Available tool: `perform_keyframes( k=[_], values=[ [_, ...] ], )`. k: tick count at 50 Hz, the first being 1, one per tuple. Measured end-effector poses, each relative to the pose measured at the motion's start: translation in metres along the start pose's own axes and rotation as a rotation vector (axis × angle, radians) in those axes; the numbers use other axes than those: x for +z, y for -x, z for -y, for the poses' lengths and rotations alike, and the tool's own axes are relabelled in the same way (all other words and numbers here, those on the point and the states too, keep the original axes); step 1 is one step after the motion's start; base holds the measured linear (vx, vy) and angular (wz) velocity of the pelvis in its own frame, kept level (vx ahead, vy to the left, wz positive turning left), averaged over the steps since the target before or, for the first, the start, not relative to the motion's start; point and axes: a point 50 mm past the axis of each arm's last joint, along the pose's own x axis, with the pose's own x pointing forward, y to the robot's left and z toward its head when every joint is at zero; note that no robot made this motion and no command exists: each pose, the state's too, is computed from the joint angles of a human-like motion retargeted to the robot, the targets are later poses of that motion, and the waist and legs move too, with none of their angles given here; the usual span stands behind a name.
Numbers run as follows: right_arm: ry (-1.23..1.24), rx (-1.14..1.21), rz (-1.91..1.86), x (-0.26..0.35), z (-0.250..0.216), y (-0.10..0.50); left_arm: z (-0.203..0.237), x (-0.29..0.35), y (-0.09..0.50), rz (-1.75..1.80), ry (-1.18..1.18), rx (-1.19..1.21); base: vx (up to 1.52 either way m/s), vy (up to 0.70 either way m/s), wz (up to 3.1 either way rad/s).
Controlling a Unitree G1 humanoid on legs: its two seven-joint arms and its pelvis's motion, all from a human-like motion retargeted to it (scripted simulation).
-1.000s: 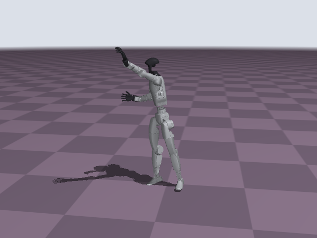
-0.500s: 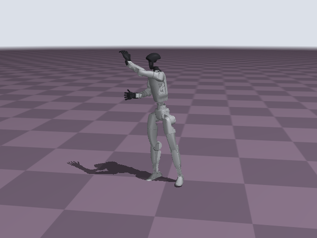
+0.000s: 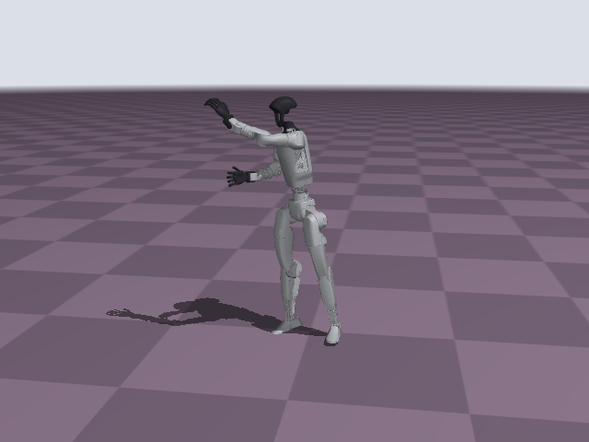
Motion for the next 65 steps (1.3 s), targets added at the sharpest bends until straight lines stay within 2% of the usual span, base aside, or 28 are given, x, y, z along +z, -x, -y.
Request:
perform_keyframes(
  k=[4, 7, 10, 13, 17, 22, 25, 28, 30, 34, 38, 42, 47, 51, 54, 57, 61, 65],
  values=[
    [-0.046, -0.006, 0.003, 0.000, -0.003, -0.003, 0.071, 0.105, 0.016, 0.214, 0.318, -0.137, 0.00, 0.13, 0.66],
    [-0.054, 0.015, -0.003, -0.003, -0.011, -0.004, 0.103, 0.151, 0.038, 0.302, 0.408, -0.228, -0.01, 0.08, 0.36],
    [-0.044, 0.059, 0.015, -0.001, -0.020, -0.007, 0.120, 0.160, 0.053, 0.360, 0.353, -0.291, 0.00, 0.02, 0.05],
    [-0.026, 0.104, 0.048, 0.004, -0.026, -0.009, 0.117, 0.119, 0.051, 0.308, 0.213, -0.283, -0.03, -0.03, -0.33],
    [0.001, 0.129, 0.085, 0.011, -0.028, -0.010, 0.074, 0.008, 0.039, 0.015, -0.016, -0.159, -0.04, -0.10, -0.63],
    [0.078, 0.139, 0.107, 0.012, -0.025, -0.005, -0.045, -0.134, 0.071, -0.402, -0.407, 0.060, -0.03, -0.17, -0.78],
    [0.091, 0.109, 0.118, 0.013, -0.020, -0.001, -0.110, -0.177, 0.106, -0.578, -0.580, 0.172, -0.03, -0.15, -0.65],
    [0.091, 0.063, 0.101, 0.009, -0.014, 0.004, -0.131, -0.190, 0.126, -0.650, -0.612, 0.231, -0.01, -0.09, -0.32],
    [0.176, 0.061, 0.105, 0.005, -0.006, 0.007, -0.117, -0.187, 0.128, -0.611, -0.582, 0.199, 0.00, 0.00, 0.00],
    [0.115, 0.011, 0.031, -0.006, 0.000, 0.015, -0.040, -0.152, 0.111, -0.443, -0.382, 0.085, 0.04, 0.06, 0.48],
    [0.103, 0.020, -0.002, -0.014, 0.002, 0.021, 0.052, -0.079, 0.103, -0.228, -0.114, -0.063, 0.08, 0.13, 0.65],
    [0.087, 0.052, -0.014, -0.016, -0.002, 0.021, 0.123, 0.007, 0.117, -0.064, 0.168, -0.225, 0.10, 0.13, 0.38],
    [0.094, 0.067, 0.005, -0.013, -0.002, 0.015, 0.170, 0.083, 0.144, 0.052, 0.379, -0.409, 0.11, 0.08, 0.01],
    [0.105, 0.021, 0.035, -0.008, 0.006, 0.011, 0.178, 0.082, 0.150, 0.089, 0.327, -0.487, 0.10, 0.02, -0.24],
    [0.121, -0.037, 0.050, -0.004, 0.016, 0.009, 0.165, 0.033, 0.144, 0.007, 0.179, -0.474, 0.09, 0.00, -0.39],
    [0.137, -0.098, 0.055, -0.001, 0.027, 0.007, 0.130, -0.047, 0.141, -0.183, -0.034, -0.418, 0.08, 0.03, -0.54],
    [0.149, -0.163, 0.065, 0.006, 0.038, 0.005, 0.039, -0.159, 0.161, -0.571, -0.316, -0.255, 0.07, 0.06, -0.70],
    [0.152, -0.191, 0.088, 0.014, 0.044, 0.005, -0.072, -0.218, 0.191, -0.892, -0.481, 0.010, 0.06, 0.12, -0.75]
  ],
)
